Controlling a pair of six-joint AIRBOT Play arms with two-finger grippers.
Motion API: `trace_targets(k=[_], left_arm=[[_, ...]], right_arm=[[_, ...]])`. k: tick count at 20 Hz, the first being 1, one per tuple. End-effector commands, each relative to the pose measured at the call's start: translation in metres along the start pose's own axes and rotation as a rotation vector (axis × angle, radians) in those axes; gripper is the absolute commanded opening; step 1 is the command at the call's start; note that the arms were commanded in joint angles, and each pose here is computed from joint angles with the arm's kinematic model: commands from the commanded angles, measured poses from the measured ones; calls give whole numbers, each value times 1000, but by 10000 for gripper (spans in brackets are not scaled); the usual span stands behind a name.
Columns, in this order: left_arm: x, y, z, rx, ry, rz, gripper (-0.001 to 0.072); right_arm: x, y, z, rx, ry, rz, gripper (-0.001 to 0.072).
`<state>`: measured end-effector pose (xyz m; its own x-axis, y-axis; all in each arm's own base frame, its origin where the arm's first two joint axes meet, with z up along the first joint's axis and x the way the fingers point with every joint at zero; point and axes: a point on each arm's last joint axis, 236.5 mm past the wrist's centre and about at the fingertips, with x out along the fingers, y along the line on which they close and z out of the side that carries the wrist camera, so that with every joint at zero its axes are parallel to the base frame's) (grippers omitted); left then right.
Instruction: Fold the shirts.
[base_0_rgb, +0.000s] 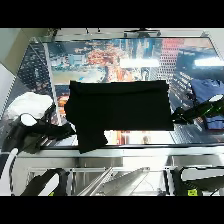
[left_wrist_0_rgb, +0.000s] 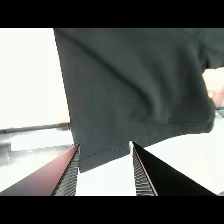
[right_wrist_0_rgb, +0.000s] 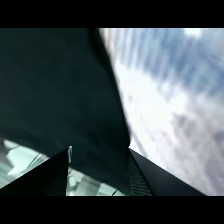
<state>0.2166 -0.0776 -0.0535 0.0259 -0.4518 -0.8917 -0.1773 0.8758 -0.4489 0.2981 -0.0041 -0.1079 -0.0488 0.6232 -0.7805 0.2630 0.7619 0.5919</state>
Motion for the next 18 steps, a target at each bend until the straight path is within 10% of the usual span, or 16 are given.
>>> trace_targets(k=[1, 13, 14, 16, 18], left_arm=[[15, 8, -10, -32, -54, -1, 338], [79, -9, 17, -66, -45, -224, 336], [81, -13, 15, -61, -34, -247, 303], [81, -16, 9, -33, -9, -260, 14], [75, -21, 8, -8, -18, -268, 18]], right_arm=[[14, -7, -14, -3, 34, 2, 434], [15, 3, -14, -18, 28, 42, 432], [15, 3, -14, -18, 30, 43, 431], [15, 3, -15, -26, 34, 45, 266], [15, 4, -17, -32, 40, 49, 252]])
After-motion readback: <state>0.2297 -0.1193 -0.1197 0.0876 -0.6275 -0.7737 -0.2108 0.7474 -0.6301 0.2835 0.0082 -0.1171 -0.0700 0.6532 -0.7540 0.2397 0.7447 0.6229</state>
